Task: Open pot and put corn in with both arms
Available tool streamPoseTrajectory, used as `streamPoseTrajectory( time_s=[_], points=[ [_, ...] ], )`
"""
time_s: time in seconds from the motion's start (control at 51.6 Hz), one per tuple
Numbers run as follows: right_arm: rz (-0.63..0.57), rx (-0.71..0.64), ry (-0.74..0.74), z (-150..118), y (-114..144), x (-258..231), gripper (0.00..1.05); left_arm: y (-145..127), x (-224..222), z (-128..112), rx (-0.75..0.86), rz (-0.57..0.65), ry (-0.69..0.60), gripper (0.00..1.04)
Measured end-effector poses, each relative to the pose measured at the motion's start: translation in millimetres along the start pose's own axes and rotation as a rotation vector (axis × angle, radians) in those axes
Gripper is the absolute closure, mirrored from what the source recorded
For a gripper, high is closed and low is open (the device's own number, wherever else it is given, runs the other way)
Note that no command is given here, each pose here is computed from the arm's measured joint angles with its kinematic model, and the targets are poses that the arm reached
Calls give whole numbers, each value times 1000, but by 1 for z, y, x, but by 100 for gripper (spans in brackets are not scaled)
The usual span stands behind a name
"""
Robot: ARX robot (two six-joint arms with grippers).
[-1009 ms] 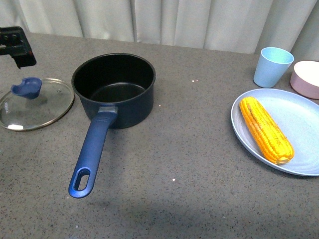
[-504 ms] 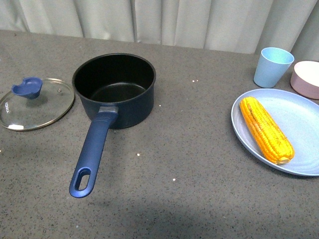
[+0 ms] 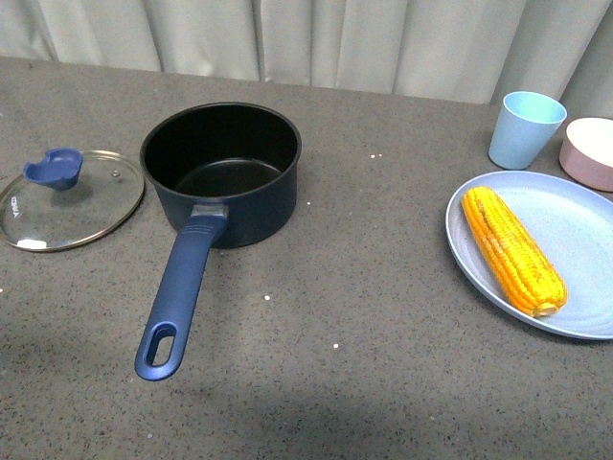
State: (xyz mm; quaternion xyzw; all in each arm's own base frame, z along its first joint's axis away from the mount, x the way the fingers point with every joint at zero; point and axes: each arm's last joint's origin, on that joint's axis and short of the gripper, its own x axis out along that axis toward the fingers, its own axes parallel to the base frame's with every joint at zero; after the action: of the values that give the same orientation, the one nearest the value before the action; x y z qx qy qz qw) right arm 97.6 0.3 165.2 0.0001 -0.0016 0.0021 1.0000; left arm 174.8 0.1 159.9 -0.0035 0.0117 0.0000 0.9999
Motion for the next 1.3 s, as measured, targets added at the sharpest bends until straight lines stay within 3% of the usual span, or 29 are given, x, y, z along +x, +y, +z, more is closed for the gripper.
streamPoseTrajectory(
  time_s=[1.3],
  points=[
    [0, 0, 0, 0, 0, 0, 9, 0, -60, 12, 0, 0, -47, 101]
  ],
)
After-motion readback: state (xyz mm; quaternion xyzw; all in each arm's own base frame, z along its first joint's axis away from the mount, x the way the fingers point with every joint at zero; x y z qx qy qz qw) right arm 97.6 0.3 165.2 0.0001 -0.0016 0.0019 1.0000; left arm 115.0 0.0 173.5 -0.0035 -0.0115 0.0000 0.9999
